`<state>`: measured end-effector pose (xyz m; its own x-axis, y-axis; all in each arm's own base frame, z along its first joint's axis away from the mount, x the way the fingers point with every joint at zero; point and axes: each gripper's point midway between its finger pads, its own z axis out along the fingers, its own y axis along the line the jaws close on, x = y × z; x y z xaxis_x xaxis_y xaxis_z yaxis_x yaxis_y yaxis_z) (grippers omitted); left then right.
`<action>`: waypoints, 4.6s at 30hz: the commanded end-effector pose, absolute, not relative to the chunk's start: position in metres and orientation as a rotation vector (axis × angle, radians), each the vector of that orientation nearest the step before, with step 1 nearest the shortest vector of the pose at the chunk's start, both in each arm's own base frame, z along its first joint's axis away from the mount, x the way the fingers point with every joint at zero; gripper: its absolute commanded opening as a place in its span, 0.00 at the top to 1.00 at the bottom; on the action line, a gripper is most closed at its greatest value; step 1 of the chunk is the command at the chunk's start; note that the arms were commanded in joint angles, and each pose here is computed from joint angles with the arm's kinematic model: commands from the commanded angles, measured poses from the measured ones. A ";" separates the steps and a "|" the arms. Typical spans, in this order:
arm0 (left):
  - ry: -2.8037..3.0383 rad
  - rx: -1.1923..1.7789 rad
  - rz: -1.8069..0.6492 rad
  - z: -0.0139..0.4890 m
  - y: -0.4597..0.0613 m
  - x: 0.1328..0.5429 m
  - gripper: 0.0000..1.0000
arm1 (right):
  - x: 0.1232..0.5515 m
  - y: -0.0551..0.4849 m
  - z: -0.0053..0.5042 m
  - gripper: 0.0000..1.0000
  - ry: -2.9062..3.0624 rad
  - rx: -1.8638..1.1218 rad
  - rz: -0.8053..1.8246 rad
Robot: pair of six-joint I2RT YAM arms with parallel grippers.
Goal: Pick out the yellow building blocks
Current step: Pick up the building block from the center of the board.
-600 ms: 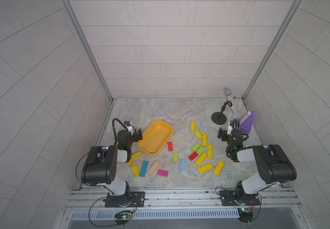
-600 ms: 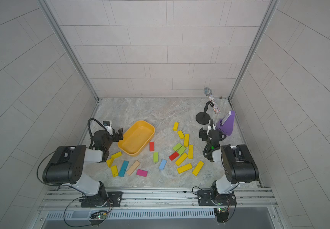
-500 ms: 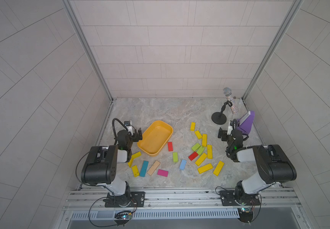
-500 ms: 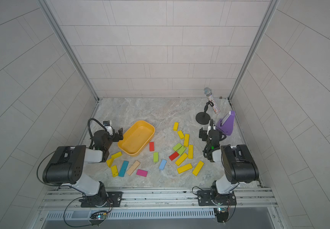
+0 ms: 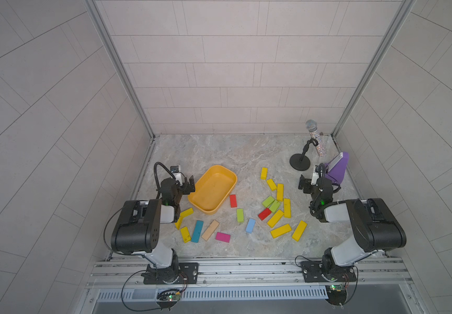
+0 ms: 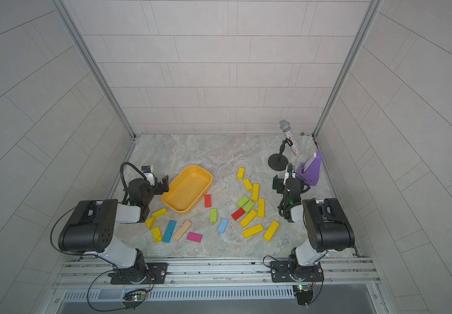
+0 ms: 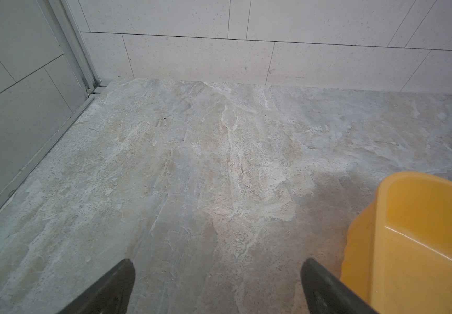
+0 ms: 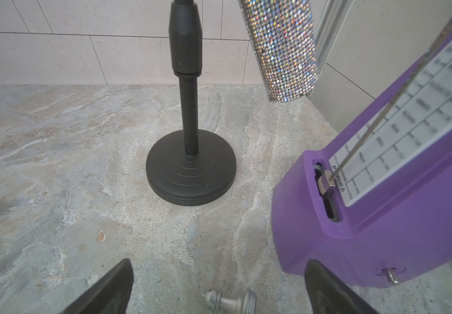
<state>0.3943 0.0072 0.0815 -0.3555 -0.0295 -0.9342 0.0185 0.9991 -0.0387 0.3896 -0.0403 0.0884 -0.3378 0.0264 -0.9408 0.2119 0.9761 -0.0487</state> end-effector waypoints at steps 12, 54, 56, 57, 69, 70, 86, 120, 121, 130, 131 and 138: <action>1.913 0.004 -0.055 0.087 0.005 0.399 0.00 | 0.394 -0.029 0.091 0.01 1.905 0.107 -0.169; 2.351 -0.285 -0.241 0.137 0.001 0.365 0.00 | 0.335 0.101 0.136 0.35 2.662 -0.295 0.025; 2.353 -0.292 -0.240 0.136 0.001 0.365 0.00 | 0.343 0.107 0.127 0.45 2.726 -0.316 0.024; 2.350 -0.293 -0.238 0.136 0.002 0.365 0.00 | 0.347 0.111 0.122 0.50 2.757 -0.342 0.031; 2.380 -0.270 -0.212 0.130 0.003 0.361 0.00 | 0.388 0.142 0.070 0.41 2.872 -0.514 -0.033; 2.382 -0.268 -0.214 0.129 0.003 0.360 0.00 | 0.390 0.143 0.068 0.40 2.872 -0.523 -0.037; 2.412 -0.246 -0.208 0.121 0.002 0.361 0.00 | 0.399 0.150 0.028 0.48 2.924 -0.587 -0.045; 2.623 0.080 -0.183 0.102 -0.014 0.374 0.09 | 0.360 0.157 0.104 0.87 2.755 -0.357 0.176; 2.629 0.102 -0.202 0.101 -0.017 0.375 0.10 | 0.357 0.157 0.109 0.87 2.746 -0.339 0.191; 2.695 0.294 -0.411 0.089 -0.059 0.381 0.17 | 0.335 0.155 0.136 0.87 2.693 -0.265 0.271; 2.697 0.316 -0.438 0.089 -0.065 0.381 0.19 | 0.334 0.154 0.138 0.87 2.690 -0.264 0.272; 2.744 0.442 -0.397 0.076 -0.081 0.378 0.36 | 0.333 0.156 0.141 0.88 2.683 -0.247 0.290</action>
<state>0.3826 -0.0766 0.0782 -0.8990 0.1903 -0.3944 0.3000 0.9237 -0.2383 0.3360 0.1533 0.1359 -0.8936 -0.1452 -0.4248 -0.2273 0.9624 0.1491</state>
